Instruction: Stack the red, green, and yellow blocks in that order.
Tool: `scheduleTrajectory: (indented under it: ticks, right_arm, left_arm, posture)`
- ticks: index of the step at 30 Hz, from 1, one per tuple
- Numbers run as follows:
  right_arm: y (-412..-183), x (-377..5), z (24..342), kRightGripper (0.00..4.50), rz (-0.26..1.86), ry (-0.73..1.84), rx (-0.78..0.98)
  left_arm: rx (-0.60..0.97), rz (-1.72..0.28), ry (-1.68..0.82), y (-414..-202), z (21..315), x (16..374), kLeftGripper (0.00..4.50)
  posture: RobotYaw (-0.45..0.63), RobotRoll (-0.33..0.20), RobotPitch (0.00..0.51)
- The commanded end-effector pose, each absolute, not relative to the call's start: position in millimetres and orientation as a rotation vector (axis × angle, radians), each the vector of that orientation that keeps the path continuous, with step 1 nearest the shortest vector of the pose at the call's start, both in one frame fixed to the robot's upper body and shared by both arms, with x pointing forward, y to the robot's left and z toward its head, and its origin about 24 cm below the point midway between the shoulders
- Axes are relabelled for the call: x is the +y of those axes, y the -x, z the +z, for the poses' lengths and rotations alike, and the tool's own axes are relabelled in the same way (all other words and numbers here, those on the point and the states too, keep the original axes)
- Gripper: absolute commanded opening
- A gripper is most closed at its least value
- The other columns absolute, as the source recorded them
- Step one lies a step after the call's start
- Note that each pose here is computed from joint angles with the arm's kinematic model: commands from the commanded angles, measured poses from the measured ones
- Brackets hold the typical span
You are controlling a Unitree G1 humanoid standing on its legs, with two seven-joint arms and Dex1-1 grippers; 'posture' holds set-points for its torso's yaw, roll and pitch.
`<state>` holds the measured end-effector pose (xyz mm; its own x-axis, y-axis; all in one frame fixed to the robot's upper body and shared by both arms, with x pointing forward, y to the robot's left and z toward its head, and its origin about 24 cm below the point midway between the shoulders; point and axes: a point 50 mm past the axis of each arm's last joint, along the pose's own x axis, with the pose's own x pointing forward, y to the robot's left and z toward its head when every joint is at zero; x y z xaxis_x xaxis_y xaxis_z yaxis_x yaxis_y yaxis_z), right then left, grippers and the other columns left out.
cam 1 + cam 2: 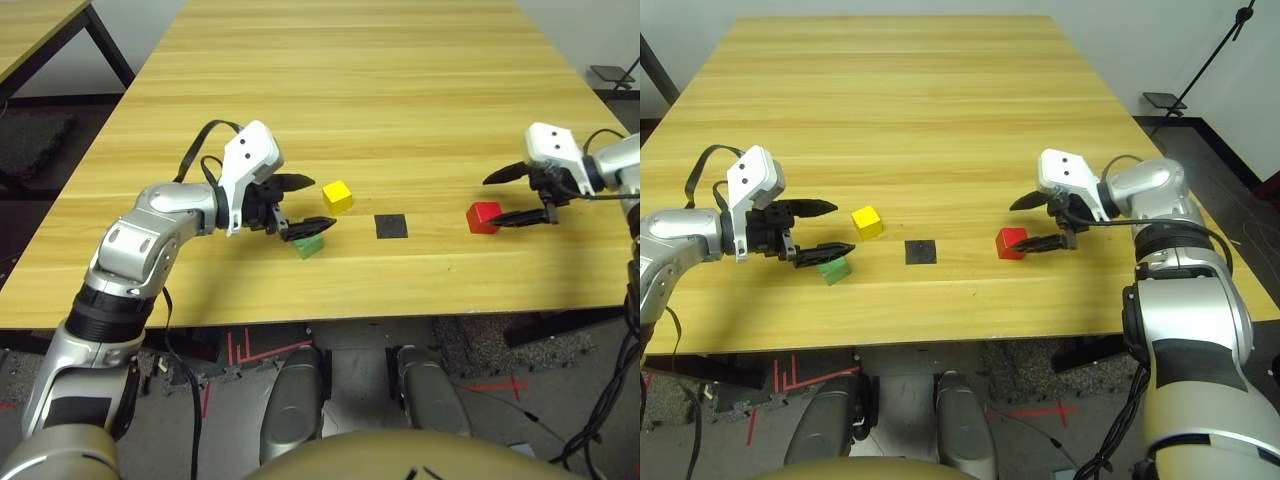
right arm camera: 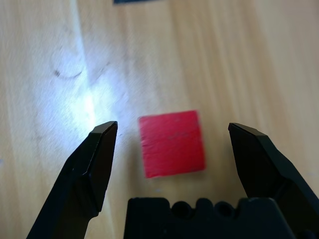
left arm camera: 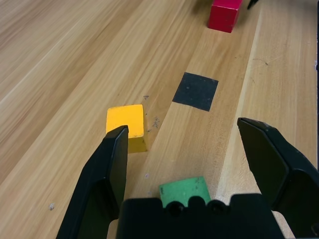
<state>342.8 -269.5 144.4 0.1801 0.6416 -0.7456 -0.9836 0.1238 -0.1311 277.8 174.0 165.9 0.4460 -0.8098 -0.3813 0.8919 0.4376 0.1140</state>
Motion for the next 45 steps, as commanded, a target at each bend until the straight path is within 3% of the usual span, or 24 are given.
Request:
scheduleTrajectory:
  ticks: [1, 5, 8, 12, 18, 27, 45]
  right_arm:
    - [-343.0, -266.5, 138.9, 4.5, 1.314, 0.743, 0.645]
    - [-346.6, -259.9, 134.4, 4.32, 1.296, 0.78, 0.637]
    - [-352.1, -252.0, 134.3, 3.58, 1.265, 0.789, 0.6]
    - [-356.9, -240.7, 142.0, 2.08, 1.296, 0.736, 0.565]
    - [-363.8, -202.4, 155.8, 2.05, 1.427, 0.668, 0.538]
    - [-359.4, -145.9, 150.5, 2.05, 1.515, 0.696, 0.544]
    - [-361.2, -106.5, 148.5, 2.05, 1.549, 0.74, 0.526]
  left_arm:
    - [0.304, -1.072, -0.319, -273.8, 163.1, 171.8, 4.47]
    - [0.303, -1.054, -0.312, -272.0, 163.2, 172.3, 4.49]
    - [0.302, -1.039, -0.309, -270.9, 162.8, 172.7, 4.5]
    - [0.302, -1.029, -0.308, -269.9, 162.9, 173.1, 4.5]
    - [0.33, -1.036, -0.313, -269.3, 162.9, 169.3, 4.5]
    - [0.324, -1.031, -0.3, -271.4, 163.8, 157.8, 4.5]
    - [0.333, -0.942, -0.267, -259.6, 158.1, 163.4, 4.5]
  posture:
    - [0.24, -0.159, 0.111]
    - [0.25, -0.158, 0.114]
    - [0.27, -0.155, 0.115]
    - [0.27, -0.156, 0.112]
    - [0.26, -0.166, 0.103]
    - [0.28, -0.187, 0.097]
    - [0.37, -0.221, 0.104]
